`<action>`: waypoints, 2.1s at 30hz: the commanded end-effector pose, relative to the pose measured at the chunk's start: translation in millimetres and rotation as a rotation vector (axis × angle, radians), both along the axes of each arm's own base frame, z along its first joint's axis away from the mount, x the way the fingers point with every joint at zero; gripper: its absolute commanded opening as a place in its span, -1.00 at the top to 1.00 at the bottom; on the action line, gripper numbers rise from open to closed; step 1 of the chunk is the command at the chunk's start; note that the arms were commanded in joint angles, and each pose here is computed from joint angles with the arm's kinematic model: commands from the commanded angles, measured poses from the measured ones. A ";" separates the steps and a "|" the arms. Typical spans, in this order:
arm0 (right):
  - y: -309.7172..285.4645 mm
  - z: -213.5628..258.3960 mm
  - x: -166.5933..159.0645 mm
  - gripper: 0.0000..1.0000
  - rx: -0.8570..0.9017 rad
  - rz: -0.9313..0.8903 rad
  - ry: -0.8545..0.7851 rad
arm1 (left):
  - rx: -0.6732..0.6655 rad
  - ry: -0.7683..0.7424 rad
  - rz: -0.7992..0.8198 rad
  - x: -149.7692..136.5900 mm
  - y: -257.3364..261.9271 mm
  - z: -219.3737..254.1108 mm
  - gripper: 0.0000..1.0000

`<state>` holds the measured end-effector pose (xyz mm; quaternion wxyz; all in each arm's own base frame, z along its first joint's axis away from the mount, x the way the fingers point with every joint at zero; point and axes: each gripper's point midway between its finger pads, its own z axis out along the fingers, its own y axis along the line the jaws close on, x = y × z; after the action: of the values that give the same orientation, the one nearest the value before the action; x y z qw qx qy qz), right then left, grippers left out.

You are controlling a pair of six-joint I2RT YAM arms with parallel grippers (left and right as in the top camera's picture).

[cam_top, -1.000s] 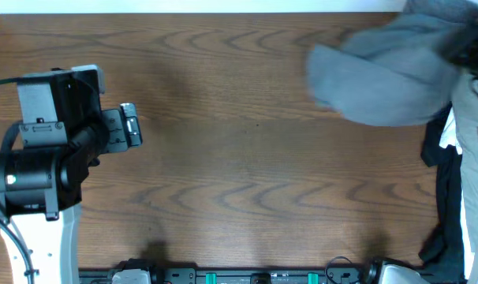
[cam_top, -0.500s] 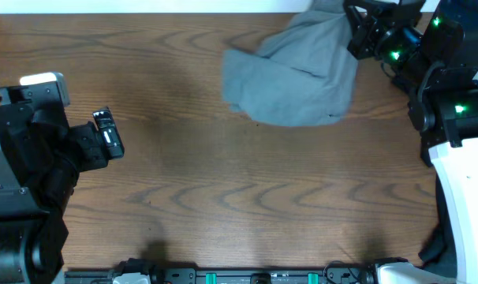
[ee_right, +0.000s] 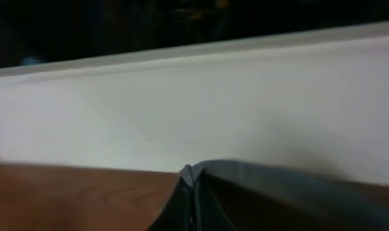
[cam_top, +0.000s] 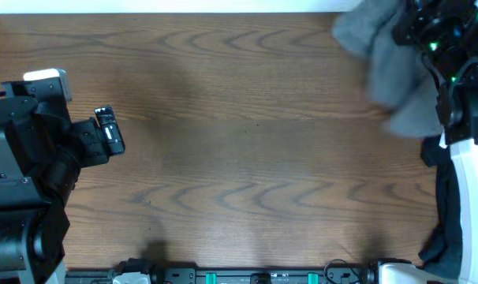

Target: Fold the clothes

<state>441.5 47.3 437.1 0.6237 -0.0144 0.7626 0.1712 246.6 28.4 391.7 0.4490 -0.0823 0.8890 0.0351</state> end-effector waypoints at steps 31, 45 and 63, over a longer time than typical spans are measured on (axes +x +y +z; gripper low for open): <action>102.6 -321.3 10.8 -0.72 -0.251 0.273 0.896 | -0.057 0.248 -0.041 30.1 -8.6 -55.1 -0.93; 153.5 -331.1 -7.2 0.74 -0.278 0.462 0.887 | -0.057 0.250 -0.041 30.7 -8.6 -55.6 -0.93; 51.3 -11.9 -14.7 0.81 -0.343 0.062 0.122 | -0.054 0.244 -0.039 31.1 -7.9 -54.4 -0.94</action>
<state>414.2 138.1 425.7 0.5549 -0.2045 0.8005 0.0977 278.9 19.3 333.0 0.3290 -0.0698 0.9417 0.0111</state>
